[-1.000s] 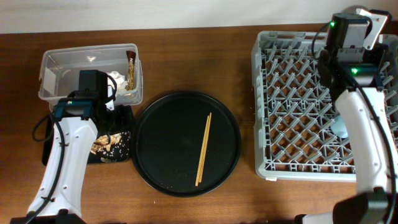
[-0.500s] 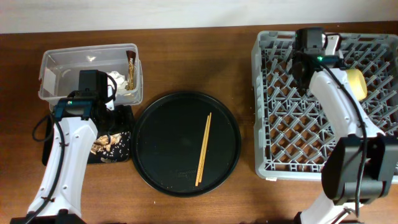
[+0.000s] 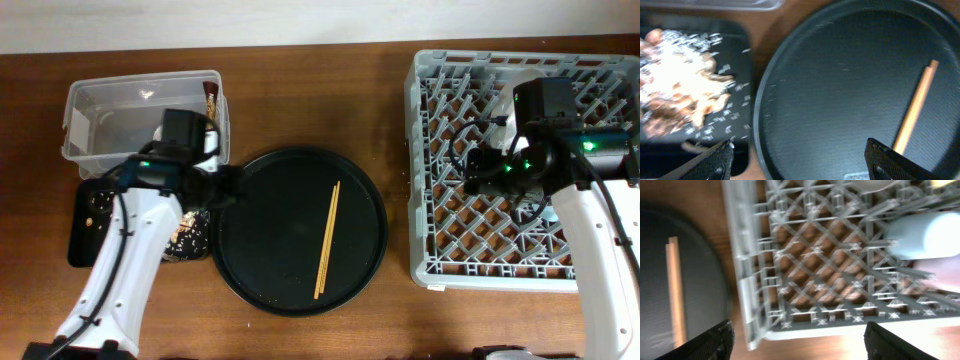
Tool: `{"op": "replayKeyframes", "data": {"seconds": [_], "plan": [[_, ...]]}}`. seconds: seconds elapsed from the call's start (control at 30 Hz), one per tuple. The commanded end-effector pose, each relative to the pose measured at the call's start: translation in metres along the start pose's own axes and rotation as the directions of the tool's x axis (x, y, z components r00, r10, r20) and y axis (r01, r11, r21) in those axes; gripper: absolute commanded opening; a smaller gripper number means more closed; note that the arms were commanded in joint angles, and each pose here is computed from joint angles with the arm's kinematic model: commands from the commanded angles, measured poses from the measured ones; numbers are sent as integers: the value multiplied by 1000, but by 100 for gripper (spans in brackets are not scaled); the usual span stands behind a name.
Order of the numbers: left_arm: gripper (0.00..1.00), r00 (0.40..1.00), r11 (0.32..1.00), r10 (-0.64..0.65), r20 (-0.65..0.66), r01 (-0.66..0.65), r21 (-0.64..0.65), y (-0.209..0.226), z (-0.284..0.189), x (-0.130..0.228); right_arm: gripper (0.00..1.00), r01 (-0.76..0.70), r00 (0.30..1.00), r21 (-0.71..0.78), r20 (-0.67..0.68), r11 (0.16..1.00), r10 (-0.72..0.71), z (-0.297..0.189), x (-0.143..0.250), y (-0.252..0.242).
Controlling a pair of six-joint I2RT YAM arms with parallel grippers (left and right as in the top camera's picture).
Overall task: Sort waste into correct bins and load items into the dishwasher rack
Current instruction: 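Reach the right gripper to the chopsticks on the round tray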
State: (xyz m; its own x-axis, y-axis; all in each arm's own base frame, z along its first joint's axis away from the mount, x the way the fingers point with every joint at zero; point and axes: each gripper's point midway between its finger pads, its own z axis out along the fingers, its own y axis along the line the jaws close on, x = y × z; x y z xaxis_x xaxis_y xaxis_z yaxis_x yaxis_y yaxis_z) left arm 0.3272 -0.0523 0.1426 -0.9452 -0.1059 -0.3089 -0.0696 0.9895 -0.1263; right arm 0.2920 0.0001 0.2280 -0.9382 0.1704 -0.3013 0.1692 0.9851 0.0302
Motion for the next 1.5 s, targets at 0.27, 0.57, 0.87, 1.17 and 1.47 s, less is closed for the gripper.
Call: {"op": "replayKeyframes", "data": {"seconds": [0.27,0.57,0.87,1.17,1.47], "plan": [[87,994,996,77,-76,-80,-45,-15,11,18,84,181,946,-356,-192,917,-262,28,50,153],[97,996,995,32,-80,-40,-94,5,9,17,83,218,880,-204,-382,954,-283,134,116,226],[98,992,988,-83,-98,69,-136,42,6,17,77,123,928,-32,-350,992,-127,189,127,202],[98,992,988,-83,-98,69,-136,42,6,17,77,105,937,-49,-329,993,-115,205,133,201],[98,992,988,-83,-99,69,-136,42,6,18,71,8,962,45,-272,999,5,209,122,192]]}}
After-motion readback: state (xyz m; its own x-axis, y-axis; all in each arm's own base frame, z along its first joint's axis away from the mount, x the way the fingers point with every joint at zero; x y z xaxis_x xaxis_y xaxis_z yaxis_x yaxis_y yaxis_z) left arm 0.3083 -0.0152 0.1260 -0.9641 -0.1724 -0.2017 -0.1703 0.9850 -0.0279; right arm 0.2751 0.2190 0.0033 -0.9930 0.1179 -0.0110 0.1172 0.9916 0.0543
